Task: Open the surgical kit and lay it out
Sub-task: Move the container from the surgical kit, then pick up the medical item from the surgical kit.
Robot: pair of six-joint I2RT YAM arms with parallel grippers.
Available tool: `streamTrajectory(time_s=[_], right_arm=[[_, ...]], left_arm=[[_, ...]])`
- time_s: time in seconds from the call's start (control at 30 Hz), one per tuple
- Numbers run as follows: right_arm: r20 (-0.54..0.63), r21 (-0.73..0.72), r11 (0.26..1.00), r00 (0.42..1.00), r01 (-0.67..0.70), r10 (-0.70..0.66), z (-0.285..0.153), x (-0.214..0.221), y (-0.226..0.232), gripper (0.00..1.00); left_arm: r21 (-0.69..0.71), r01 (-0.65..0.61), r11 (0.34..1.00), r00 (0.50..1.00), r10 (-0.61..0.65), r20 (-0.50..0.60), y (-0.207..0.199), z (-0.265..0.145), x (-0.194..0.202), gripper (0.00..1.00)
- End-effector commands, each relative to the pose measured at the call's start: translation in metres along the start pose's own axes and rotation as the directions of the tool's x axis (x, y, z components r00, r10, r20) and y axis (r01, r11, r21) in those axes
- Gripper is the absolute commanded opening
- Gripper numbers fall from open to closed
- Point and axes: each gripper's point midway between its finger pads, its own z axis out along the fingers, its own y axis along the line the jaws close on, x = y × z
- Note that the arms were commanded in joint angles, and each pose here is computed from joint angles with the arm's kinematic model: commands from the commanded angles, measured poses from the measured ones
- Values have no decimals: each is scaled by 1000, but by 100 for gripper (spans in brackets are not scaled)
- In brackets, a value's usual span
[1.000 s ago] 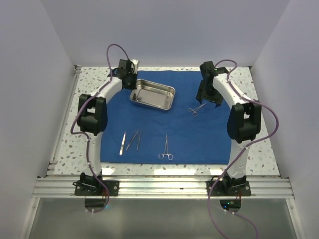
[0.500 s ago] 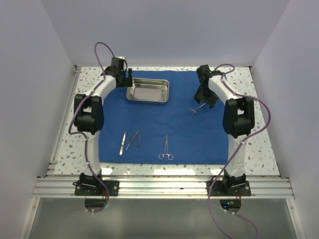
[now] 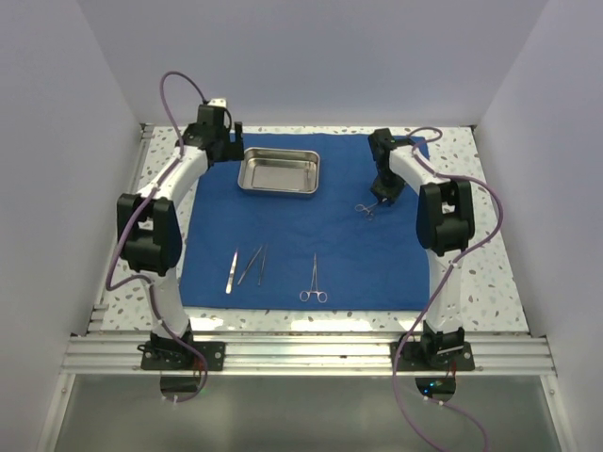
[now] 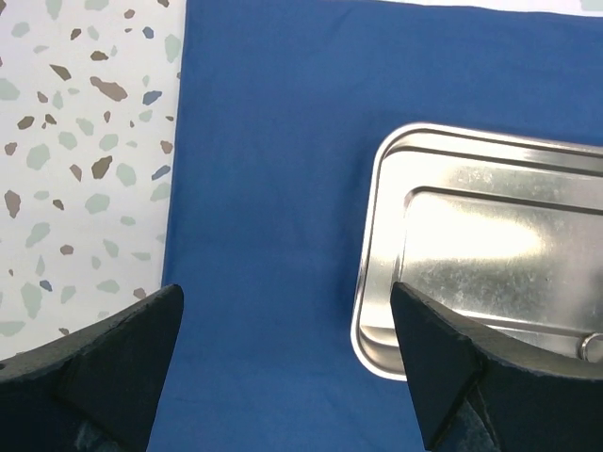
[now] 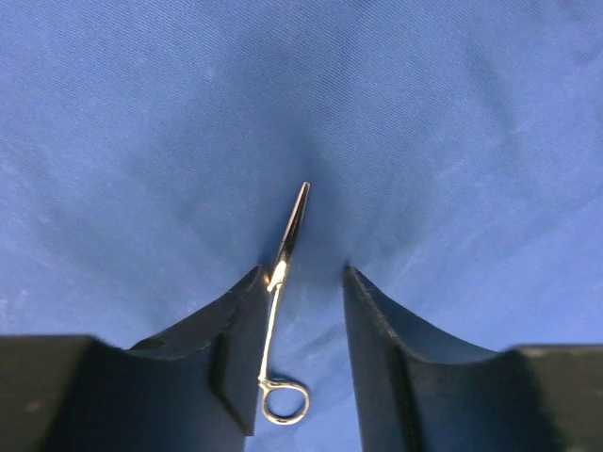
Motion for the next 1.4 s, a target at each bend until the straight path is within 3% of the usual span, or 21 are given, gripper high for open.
streamTrajectory(time_s=[0.0, 0.4, 0.63, 1.0, 1.37], right_arm=[[37, 13, 999, 998, -49, 49, 7, -6, 2, 39], [16, 36, 998, 999, -42, 41, 26, 3, 4, 24], [10, 38, 998, 999, -44, 44, 30, 4, 6, 0], [87, -66, 995, 993, -70, 75, -18, -32, 21, 0], [166, -272, 958, 977, -86, 135, -122, -70, 30, 0]], left_arm=[[23, 21, 1000, 1000, -22, 22, -2, -12, -5, 95], [45, 9, 999, 1000, -9, 0, -3, -21, 9, 92], [59, 13, 998, 1000, -12, -10, -4, -24, 17, 91], [86, 22, 996, 1000, -22, -5, -12, -25, 13, 90], [95, 24, 995, 999, -26, 20, -15, -31, 2, 89]])
